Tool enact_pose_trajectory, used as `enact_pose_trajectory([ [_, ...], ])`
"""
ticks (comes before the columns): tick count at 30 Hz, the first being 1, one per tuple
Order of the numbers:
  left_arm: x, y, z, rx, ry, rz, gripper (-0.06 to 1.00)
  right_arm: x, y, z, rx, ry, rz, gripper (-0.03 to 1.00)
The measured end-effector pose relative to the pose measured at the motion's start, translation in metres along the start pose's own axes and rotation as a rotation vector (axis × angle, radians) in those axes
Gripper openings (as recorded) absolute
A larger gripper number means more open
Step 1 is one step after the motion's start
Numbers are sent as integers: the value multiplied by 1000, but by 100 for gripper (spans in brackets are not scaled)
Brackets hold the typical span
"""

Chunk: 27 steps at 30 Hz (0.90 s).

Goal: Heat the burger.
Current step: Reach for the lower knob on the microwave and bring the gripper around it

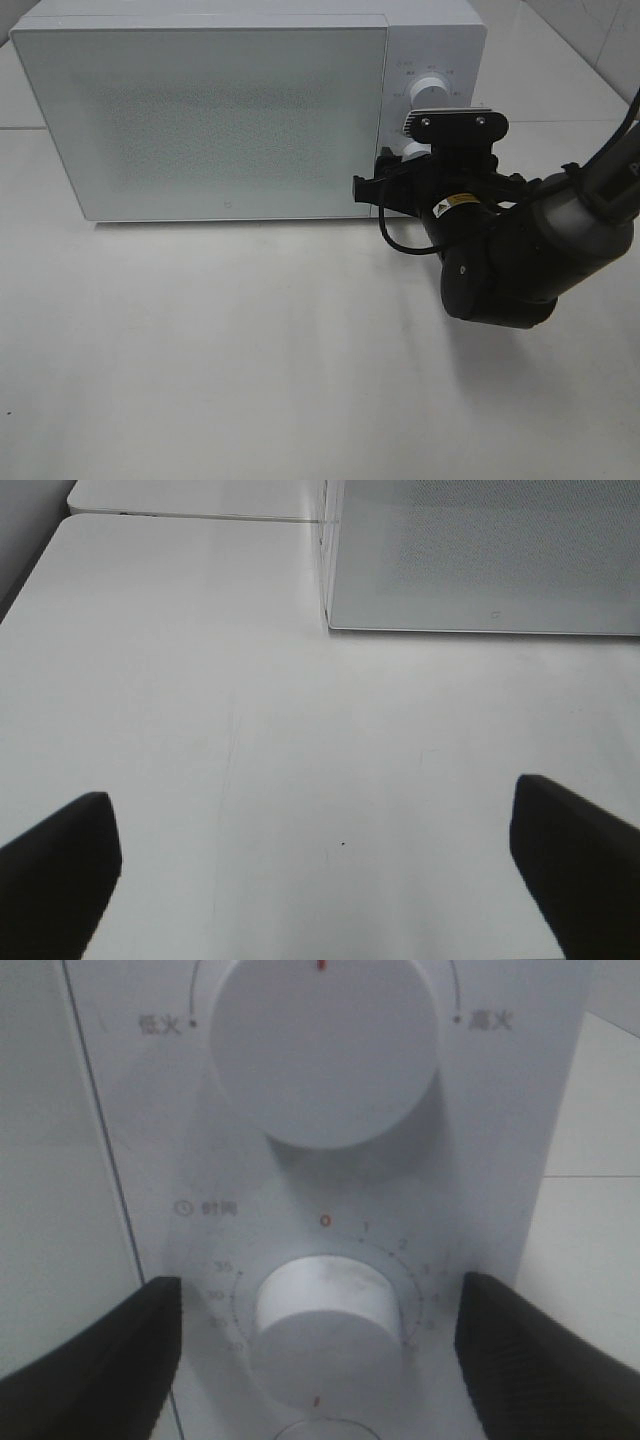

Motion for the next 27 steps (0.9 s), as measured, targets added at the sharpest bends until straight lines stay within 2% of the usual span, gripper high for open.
enact_pose_trajectory([
  [6, 0, 0, 0, 0, 0, 0, 98, -2, 0, 1, 1, -5, 10, 63],
  [9, 0, 0, 0, 0, 0, 0, 98, -1, 0, 1, -2, 2, 13, 47],
  [11, 0, 0, 0, 0, 0, 0, 98, 0, 0, 1, -1, 3, 12, 45],
  [27, 0, 0, 0, 0, 0, 0, 98, 0, 0, 1, -1, 4, 13, 45],
])
Point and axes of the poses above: a point on each arm's last joint axis where the gripper is mounted, z pointing out along that axis toward the gripper, x along the wrist's bending axis when the last joint is at zero, y = z × x, the point moved 8 cm from there along z, pointing out along that axis toward the gripper, and after that the axes turned 5 degrees about -z, right-handed, at the moved point
